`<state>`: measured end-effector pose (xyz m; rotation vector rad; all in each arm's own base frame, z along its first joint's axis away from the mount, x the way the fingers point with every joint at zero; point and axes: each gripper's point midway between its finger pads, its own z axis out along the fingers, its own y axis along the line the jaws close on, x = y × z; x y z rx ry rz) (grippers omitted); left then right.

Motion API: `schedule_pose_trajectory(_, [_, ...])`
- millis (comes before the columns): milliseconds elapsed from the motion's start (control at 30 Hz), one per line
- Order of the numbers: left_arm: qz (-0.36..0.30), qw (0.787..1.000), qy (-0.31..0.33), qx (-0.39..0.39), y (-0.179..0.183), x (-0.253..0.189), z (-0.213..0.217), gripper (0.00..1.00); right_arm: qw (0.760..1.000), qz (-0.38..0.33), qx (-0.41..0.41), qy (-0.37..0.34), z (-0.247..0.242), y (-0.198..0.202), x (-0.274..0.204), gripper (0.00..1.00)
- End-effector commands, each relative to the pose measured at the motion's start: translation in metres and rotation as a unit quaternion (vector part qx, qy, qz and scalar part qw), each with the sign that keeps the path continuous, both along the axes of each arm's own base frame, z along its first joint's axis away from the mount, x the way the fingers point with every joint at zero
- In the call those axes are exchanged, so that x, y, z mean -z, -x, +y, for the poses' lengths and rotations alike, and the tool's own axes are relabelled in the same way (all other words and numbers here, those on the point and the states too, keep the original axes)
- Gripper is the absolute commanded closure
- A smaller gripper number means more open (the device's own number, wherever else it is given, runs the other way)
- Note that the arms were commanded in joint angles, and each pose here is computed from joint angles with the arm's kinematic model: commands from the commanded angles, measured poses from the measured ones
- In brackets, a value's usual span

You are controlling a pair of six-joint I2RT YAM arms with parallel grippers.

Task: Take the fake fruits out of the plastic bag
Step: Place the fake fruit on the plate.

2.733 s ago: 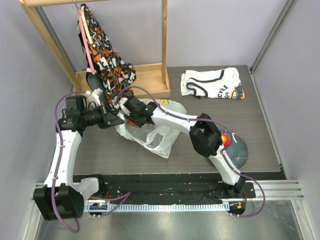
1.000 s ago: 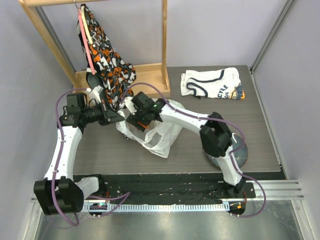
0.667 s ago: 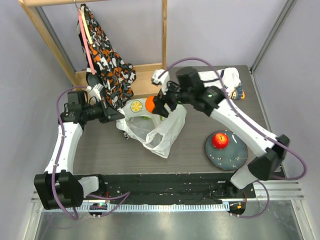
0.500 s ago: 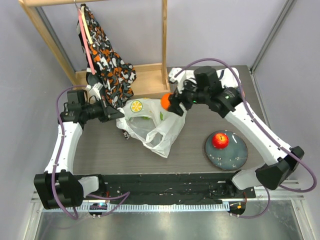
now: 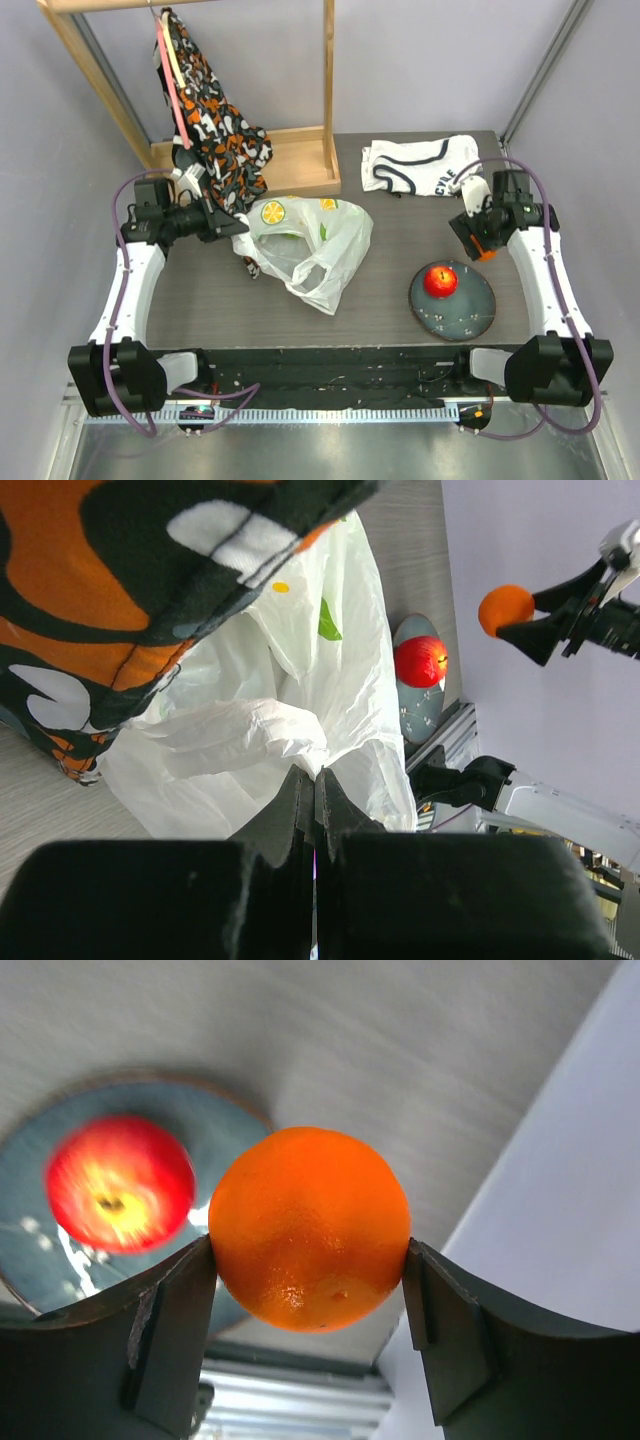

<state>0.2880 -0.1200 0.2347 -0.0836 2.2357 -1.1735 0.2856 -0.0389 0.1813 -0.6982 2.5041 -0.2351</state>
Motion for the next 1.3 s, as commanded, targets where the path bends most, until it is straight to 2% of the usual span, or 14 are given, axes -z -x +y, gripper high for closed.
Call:
schedule_pose_trajectory(0, [-0.033,0.999,0.006,0.0,-0.014,-0.019,0.001,1.0,0.998,0.044,-0.014,0.044,-0.023,0.034,0.022,0.56])
schedule_pose_trajectory(33, [-0.034,0.999,0.006,0.002,-0.014,-0.02,0.0,1.0,0.997,0.063,-0.023,0.04,-0.024,0.043,0.036,0.56])
schedule_pose_trajectory(200, [-0.043,0.999,0.004,0.003,-0.016,-0.025,0.0,1.0,0.997,0.07,-0.039,0.018,-0.017,0.053,0.064,0.55])
schedule_pose_trajectory(400, [-0.042,0.999,0.002,0.002,-0.014,-0.022,0.0,1.0,0.997,0.063,-0.051,-0.021,-0.003,0.042,0.079,0.52])
schedule_pose_trajectory(867, [-0.039,0.999,-0.007,0.0,-0.015,-0.017,0.002,1.0,0.995,0.067,-0.064,-0.031,0.0,0.032,0.107,0.45])
schedule_pose_trajectory(967, [-0.036,0.999,-0.007,0.0,-0.017,-0.016,0.002,1.0,0.996,0.061,-0.06,-0.032,0.0,0.031,0.107,0.35])
schedule_pose_trajectory(1000, [-0.034,0.999,-0.007,0.0,-0.017,-0.015,0.002,1.0,0.996,0.059,-0.06,-0.032,0.0,0.032,0.108,0.28])
schedule_pose_trajectory(1067, [-0.033,0.999,-0.006,0.002,-0.017,-0.015,0.002,1.0,0.996,0.054,-0.06,-0.028,0.0,0.035,0.107,0.19])
schedule_pose_trajectory(1100, [-0.033,0.999,-0.006,0.002,-0.018,-0.015,0.002,1.0,0.996,0.056,-0.059,-0.024,-0.001,0.037,0.107,0.01])
schedule_pose_trajectory(1267, [-0.026,1.0,-0.001,0.008,-0.017,-0.012,-0.001,1.0,0.997,0.058,-0.053,-0.005,-0.008,0.045,0.088,0.0])
